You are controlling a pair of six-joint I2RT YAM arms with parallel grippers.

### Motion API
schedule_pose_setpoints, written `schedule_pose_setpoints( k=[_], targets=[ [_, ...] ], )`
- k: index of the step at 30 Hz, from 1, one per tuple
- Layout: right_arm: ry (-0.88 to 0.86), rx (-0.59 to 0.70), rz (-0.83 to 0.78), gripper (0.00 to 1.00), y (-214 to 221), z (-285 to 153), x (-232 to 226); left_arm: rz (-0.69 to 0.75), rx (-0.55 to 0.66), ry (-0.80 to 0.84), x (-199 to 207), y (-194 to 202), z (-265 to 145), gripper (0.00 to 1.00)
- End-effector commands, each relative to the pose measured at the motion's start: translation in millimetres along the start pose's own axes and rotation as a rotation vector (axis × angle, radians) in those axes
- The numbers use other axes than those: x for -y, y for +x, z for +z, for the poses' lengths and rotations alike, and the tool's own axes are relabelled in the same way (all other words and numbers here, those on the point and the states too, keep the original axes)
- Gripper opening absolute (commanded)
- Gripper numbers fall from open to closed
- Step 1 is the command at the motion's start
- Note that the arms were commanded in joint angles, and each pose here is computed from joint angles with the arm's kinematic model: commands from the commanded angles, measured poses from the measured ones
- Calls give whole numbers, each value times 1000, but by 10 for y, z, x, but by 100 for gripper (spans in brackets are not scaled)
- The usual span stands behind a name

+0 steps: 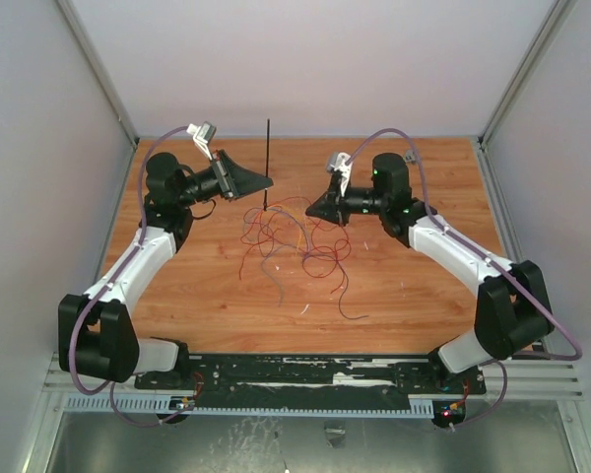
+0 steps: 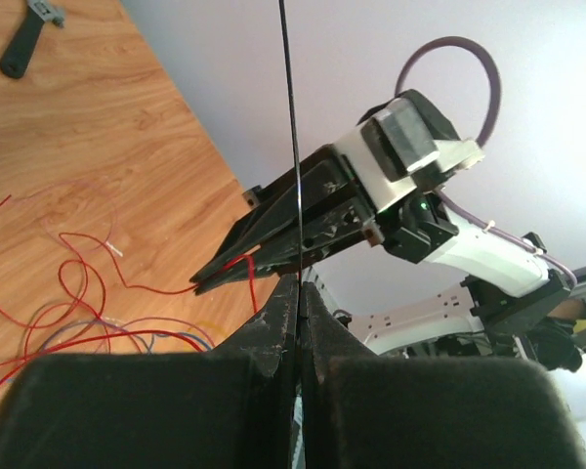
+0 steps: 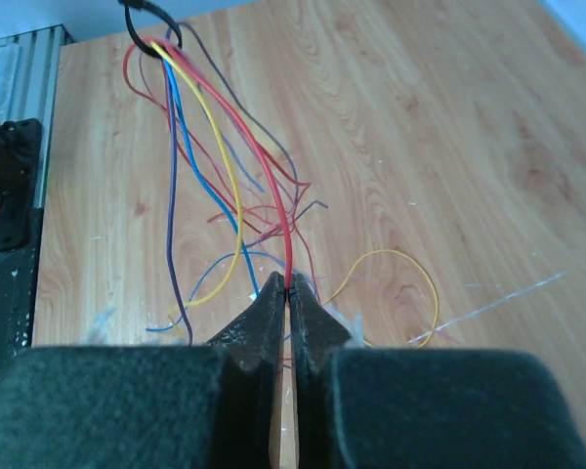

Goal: Zip-tie the wires
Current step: Adjust the cable.

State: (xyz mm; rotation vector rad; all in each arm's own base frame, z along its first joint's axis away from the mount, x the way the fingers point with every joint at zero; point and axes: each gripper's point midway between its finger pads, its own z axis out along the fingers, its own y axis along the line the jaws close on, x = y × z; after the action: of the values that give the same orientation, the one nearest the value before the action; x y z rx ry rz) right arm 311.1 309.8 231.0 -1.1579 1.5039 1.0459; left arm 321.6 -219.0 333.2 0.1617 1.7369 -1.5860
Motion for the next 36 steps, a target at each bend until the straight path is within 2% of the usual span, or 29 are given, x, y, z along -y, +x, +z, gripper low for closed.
schedule_pose_setpoints(
  k=[1, 9, 22, 36],
  targets=[
    [111, -14, 20, 0, -62, -118, 123, 50, 7, 29, 109, 5, -54, 0],
    [203, -5, 28, 0, -146, -268, 267, 52, 10, 32, 121, -10, -49, 0],
    [193, 132, 6, 0, -748, -436, 85, 36, 6, 25, 39, 25, -40, 0],
    [297, 246, -29, 0, -1233, -709, 106, 37, 4, 23, 23, 44, -45, 0]
  ],
)
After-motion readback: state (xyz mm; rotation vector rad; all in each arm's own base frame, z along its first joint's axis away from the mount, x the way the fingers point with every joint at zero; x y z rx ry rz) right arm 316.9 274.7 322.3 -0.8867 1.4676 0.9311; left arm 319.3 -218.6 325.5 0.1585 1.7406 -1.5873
